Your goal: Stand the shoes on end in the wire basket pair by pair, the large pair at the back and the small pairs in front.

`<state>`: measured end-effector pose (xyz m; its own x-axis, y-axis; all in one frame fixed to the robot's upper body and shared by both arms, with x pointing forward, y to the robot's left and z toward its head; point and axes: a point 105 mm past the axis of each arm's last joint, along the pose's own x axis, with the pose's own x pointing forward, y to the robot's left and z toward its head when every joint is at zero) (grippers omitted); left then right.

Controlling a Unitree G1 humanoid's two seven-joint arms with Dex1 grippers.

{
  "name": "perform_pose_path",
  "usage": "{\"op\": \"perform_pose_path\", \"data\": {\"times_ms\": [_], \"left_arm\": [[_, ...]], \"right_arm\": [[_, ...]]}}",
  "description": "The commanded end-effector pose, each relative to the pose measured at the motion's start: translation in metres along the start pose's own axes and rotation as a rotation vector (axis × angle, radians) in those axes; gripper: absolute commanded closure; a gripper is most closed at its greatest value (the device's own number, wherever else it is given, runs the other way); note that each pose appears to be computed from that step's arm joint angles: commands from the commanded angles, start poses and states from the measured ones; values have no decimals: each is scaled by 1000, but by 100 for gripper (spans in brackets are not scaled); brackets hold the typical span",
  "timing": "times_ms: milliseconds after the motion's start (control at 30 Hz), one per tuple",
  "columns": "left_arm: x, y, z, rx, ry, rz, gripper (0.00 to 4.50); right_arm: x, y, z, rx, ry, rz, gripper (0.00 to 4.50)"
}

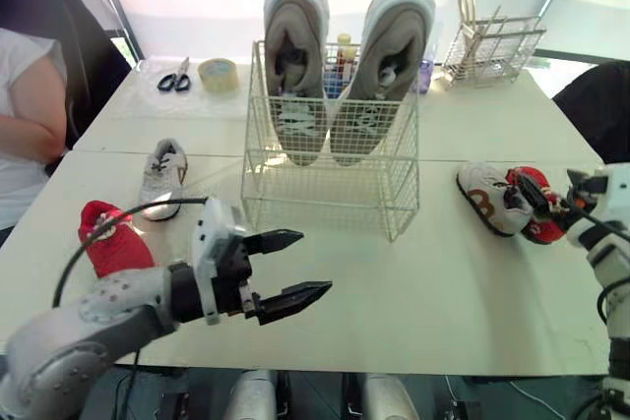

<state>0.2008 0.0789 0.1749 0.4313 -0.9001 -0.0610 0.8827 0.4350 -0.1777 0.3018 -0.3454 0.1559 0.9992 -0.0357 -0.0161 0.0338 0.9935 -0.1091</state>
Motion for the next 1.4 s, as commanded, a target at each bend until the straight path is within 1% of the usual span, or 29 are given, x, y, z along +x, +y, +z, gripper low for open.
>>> {"op": "perform_pose_path", "data": {"times_ms": [33,200,467,633,700,800,867,933,1000,1067,1100,1167,1200,1233,1267,1333,1400], "left_arm": [[10,-4,-1,14,-42,7,3],[11,-4,-7,-3,-29,-13,3],[10,0,-11,12,-19,-16,3],[9,2,-13,24,-18,-7,3],[9,1,-14,26,-17,-2,3],[8,1,-15,27,-19,13,0],[6,2,-17,25,-17,28,0],[4,2,-18,24,-15,42,0],[3,2,-18,18,-14,45,0],[1,2,-17,7,-15,42,0],[-1,2,-15,-5,-14,36,0],[-9,2,-7,-42,-29,7,0],[-12,2,-4,-55,-33,-2,0],[-17,1,3,-78,-38,-31,0],[-21,1,8,-89,-40,-50,0],[-28,2,21,-118,-49,-78,0],[-33,6,30,-132,-55,-84,0]], "right_arm": [[-8,9,0,44,-17,14,0],[-16,24,-10,95,21,83,0],[-14,28,-38,112,88,74,0],[3,16,-50,128,84,-4,0],[11,18,-57,134,95,1,0],[20,26,-59,138,92,34,83],[24,29,-59,132,91,41,184],[26,32,-63,103,104,51,274],[26,33,-65,77,113,57,339],[27,32,-60,63,95,52,386],[29,30,-51,50,68,52,386],[40,15,-8,25,-49,34,386],[42,10,7,19,-86,28,386],[49,-3,45,3,-180,18,386],[52,-11,78,-10,-256,11,386],[52,-25,148,-53,-418,20,386],[44,-20,209,-98,-573,92,386]]}}
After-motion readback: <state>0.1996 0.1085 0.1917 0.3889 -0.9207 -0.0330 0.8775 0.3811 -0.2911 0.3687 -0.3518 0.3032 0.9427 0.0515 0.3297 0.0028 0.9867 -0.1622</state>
